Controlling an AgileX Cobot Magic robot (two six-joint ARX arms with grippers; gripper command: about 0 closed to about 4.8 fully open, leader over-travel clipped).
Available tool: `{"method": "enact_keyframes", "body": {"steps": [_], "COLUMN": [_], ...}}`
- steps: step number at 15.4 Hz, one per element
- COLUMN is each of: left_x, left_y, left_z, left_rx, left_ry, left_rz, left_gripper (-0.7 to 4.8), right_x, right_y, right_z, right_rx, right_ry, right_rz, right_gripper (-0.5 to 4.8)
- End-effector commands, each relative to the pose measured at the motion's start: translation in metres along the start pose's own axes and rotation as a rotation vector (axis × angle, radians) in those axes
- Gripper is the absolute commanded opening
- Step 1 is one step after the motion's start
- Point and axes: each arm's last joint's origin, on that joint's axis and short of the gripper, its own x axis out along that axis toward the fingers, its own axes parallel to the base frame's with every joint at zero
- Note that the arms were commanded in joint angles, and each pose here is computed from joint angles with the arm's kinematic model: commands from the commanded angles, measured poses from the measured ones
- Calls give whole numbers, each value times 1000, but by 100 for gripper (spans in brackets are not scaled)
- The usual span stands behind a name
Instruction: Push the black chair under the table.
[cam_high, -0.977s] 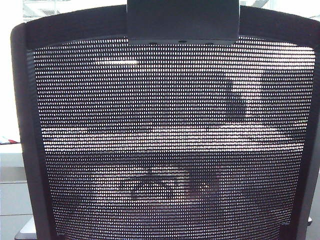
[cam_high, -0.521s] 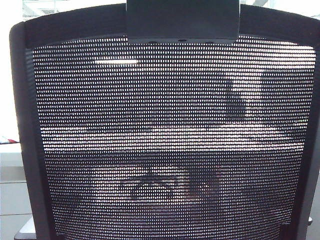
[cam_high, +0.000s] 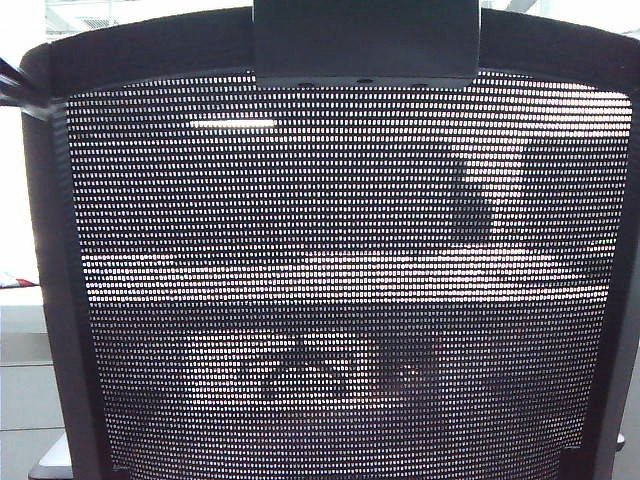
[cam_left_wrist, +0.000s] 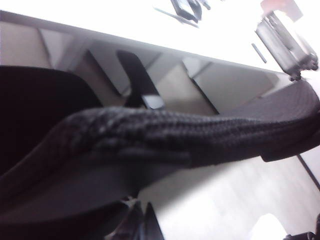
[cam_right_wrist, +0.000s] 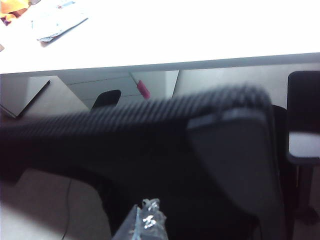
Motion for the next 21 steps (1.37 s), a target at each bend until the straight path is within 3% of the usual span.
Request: {"method": "enact_keyframes", "body": {"steps": [1, 6, 11, 21], "left_x": [10, 23, 24, 30], "left_y": [4, 2, 4, 10], "left_z": [3, 6, 10, 20], "left_rx": [14, 63, 86, 134], "left_ry": [16, -3, -88, -191], "left_rz": [-27, 13, 163, 243], "left_gripper": [-6, -6, -6, -6], "right_x": [12, 26, 37, 54], "right_y": [-4, -10, -15, -21], "right_z": [7, 11, 13, 18], "right_rx": [-15, -32, -34, -29], "right_ry": [-17, -6, -12, -24], "right_rz": [6, -31, -51, -45], "right_gripper": [-5, -5, -5, -5]}}
